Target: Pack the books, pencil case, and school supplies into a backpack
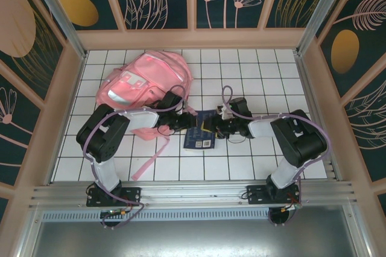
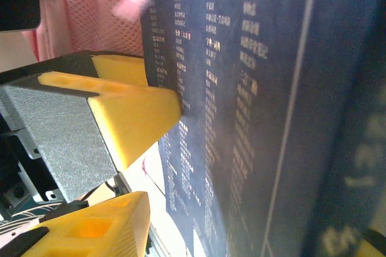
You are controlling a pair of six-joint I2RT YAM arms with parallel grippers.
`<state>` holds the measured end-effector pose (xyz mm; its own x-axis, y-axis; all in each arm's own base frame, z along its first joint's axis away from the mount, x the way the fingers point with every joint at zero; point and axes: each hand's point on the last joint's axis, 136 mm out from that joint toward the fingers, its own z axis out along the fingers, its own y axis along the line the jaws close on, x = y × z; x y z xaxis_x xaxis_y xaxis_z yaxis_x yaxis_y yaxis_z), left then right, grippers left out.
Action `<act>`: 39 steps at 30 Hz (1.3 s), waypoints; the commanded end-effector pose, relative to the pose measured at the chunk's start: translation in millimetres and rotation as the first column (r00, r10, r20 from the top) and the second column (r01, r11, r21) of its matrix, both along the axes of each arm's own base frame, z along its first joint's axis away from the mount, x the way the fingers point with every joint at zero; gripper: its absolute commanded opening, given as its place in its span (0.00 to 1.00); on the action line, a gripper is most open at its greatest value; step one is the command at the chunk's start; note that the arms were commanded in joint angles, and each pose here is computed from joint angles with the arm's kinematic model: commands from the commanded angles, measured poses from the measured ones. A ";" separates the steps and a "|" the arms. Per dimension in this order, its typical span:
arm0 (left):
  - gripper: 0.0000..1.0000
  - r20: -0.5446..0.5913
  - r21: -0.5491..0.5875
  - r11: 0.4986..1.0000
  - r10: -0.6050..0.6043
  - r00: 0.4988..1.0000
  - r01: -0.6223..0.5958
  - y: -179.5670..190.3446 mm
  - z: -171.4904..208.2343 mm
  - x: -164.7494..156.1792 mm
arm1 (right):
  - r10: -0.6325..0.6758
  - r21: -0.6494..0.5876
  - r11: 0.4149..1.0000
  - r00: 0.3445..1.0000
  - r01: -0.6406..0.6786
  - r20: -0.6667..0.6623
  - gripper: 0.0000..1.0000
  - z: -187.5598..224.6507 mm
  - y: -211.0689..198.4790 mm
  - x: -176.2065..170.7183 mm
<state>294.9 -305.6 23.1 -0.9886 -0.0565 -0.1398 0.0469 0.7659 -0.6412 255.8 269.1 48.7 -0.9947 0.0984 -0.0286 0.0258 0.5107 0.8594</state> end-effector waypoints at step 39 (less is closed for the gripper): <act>0.65 0.893 -0.151 0.769 -0.163 0.419 0.621 12.1 360.1 -101.2 | 0.102 0.028 0.840 0.209 -0.542 0.973 0.00 341.0 -0.2 -134.6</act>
